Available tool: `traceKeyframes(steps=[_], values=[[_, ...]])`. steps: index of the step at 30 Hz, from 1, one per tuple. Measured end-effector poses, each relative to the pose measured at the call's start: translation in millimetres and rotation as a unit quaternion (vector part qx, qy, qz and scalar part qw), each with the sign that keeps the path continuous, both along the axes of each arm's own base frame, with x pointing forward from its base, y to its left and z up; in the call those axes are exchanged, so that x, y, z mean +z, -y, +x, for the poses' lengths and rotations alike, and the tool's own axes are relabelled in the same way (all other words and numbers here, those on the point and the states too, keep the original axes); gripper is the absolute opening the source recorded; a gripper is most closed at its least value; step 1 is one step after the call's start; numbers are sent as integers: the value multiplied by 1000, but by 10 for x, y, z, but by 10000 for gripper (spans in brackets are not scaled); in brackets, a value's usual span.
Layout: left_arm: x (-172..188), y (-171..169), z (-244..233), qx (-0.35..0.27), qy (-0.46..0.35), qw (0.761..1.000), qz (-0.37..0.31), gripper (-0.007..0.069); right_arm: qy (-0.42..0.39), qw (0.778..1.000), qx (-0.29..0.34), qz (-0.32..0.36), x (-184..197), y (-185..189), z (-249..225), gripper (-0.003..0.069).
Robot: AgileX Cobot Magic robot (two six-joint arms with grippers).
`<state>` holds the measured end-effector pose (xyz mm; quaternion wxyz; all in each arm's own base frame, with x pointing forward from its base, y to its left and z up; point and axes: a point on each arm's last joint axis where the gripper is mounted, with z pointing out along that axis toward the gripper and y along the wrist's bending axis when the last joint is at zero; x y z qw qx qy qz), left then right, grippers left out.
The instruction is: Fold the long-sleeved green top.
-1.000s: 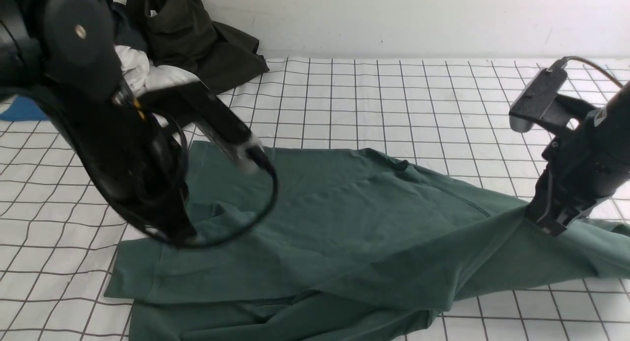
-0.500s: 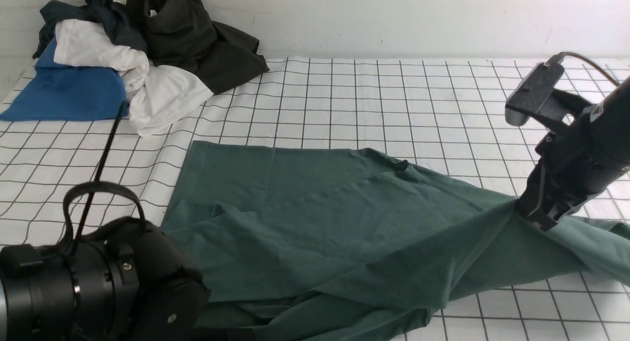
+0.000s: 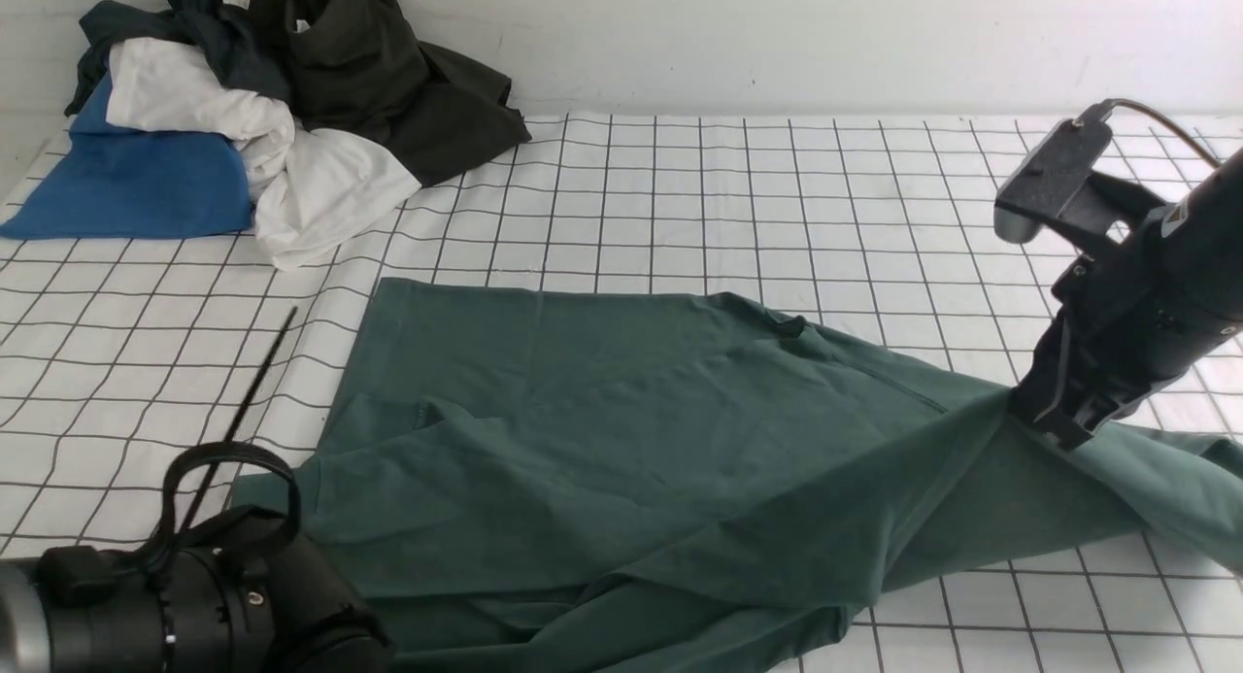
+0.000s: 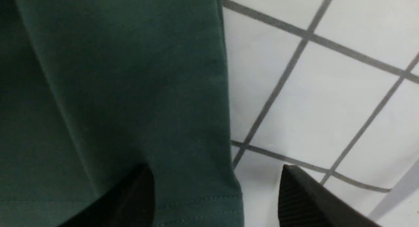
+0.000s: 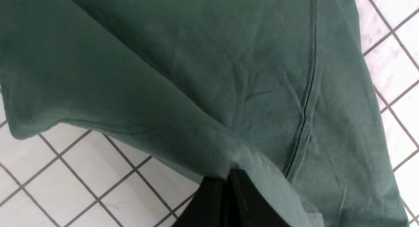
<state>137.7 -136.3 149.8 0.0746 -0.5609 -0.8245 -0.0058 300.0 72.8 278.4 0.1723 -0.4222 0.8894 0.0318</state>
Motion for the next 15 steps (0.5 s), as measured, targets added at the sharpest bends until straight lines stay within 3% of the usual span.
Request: traceKeyframes(steps=[6,9,10,15], values=[[-53,20,29,1,-10,1000,15,440,1,1000,-1,2,1,0,2,-1],[-66,16,51,3,-5,1000,25,344,1,1000,-1,2,1,0,3,-1],[-67,16,53,4,-4,1000,25,344,1,1000,-1,2,1,0,3,-1],[-74,-1,85,26,15,999,38,137,1,1000,-2,3,2,-3,3,-1]])
